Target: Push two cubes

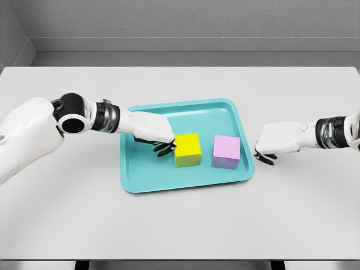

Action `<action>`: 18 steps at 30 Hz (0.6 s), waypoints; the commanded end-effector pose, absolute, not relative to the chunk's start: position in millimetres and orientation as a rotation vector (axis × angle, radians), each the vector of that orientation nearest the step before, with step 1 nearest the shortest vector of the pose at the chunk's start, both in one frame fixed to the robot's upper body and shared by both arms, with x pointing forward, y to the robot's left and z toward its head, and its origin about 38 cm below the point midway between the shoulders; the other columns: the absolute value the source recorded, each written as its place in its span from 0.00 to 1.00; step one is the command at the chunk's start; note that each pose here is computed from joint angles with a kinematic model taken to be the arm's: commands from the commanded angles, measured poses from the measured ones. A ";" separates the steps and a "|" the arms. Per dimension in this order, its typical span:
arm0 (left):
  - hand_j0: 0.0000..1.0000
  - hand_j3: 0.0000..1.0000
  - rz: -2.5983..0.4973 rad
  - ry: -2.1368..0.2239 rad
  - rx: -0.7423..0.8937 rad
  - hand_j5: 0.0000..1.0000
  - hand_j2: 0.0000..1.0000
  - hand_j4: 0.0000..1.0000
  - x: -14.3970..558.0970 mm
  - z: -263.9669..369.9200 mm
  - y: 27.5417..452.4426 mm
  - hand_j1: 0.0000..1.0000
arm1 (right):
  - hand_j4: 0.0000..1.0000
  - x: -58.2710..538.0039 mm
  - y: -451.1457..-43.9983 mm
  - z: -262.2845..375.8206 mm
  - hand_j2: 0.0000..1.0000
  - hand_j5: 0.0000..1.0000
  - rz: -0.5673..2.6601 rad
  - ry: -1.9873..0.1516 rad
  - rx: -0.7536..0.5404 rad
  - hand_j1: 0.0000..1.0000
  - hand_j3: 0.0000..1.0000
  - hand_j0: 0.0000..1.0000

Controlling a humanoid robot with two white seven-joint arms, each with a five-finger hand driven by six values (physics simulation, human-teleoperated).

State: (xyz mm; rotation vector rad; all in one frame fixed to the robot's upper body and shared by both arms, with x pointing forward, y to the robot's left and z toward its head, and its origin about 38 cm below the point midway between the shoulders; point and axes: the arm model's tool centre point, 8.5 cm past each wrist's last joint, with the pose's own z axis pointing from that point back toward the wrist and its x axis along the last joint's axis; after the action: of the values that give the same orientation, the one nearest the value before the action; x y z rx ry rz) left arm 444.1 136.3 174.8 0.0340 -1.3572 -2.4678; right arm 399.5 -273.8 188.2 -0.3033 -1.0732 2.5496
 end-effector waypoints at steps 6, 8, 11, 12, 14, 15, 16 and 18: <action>0.12 0.12 -2.462 -1.383 0.041 0.12 0.12 0.12 444.1 186.3 138.8 0.12 | 0.14 396.1 -251.4 183.8 0.14 0.14 2.576 -1.122 -0.259 0.14 0.14 0.14; 0.12 0.12 -2.467 -1.388 0.046 0.12 0.12 0.12 440.3 190.9 144.9 0.12 | 0.14 395.7 -248.0 183.8 0.14 0.14 2.579 -1.131 -0.255 0.14 0.14 0.14; 0.12 0.12 -2.426 -1.371 0.089 0.12 0.12 0.12 445.8 205.3 175.3 0.12 | 0.14 395.6 -241.4 182.7 0.14 0.14 2.582 -1.149 -0.243 0.14 0.14 0.14; 0.12 0.12 -2.425 -1.371 0.091 0.12 0.12 0.12 446.1 205.8 176.1 0.12 | 0.14 395.7 -239.5 182.5 0.14 0.14 2.582 -1.154 -0.240 0.14 0.14 0.14; 0.13 0.13 -2.420 -1.361 0.123 0.13 0.13 0.13 449.5 212.1 184.9 0.13 | 0.14 395.6 -235.4 181.7 0.14 0.14 2.587 -1.162 -0.234 0.14 0.14 0.14; 0.13 0.13 -2.420 -1.360 0.124 0.13 0.13 0.13 449.6 212.1 185.6 0.13 | 0.14 395.4 -233.4 181.1 0.14 0.14 2.588 -1.166 -0.229 0.14 0.14 0.14; 0.13 0.13 -2.421 -1.361 0.127 0.13 0.13 0.13 450.1 213.5 185.5 0.13 | 0.14 395.4 -231.4 180.9 0.14 0.14 2.589 -1.172 -0.227 0.14 0.14 0.14; 0.13 0.13 -2.421 -1.360 0.130 0.13 0.13 0.13 450.4 214.2 186.1 0.13 | 0.15 397.2 -231.2 184.4 0.15 0.15 2.590 -1.176 -0.238 0.15 0.15 0.15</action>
State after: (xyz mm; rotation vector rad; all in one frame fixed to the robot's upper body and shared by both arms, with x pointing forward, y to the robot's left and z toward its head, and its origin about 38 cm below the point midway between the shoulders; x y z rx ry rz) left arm 449.9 182.8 213.0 0.1279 -1.3612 -2.4307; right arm 397.1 -233.2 184.2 -0.2420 -1.1676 2.5939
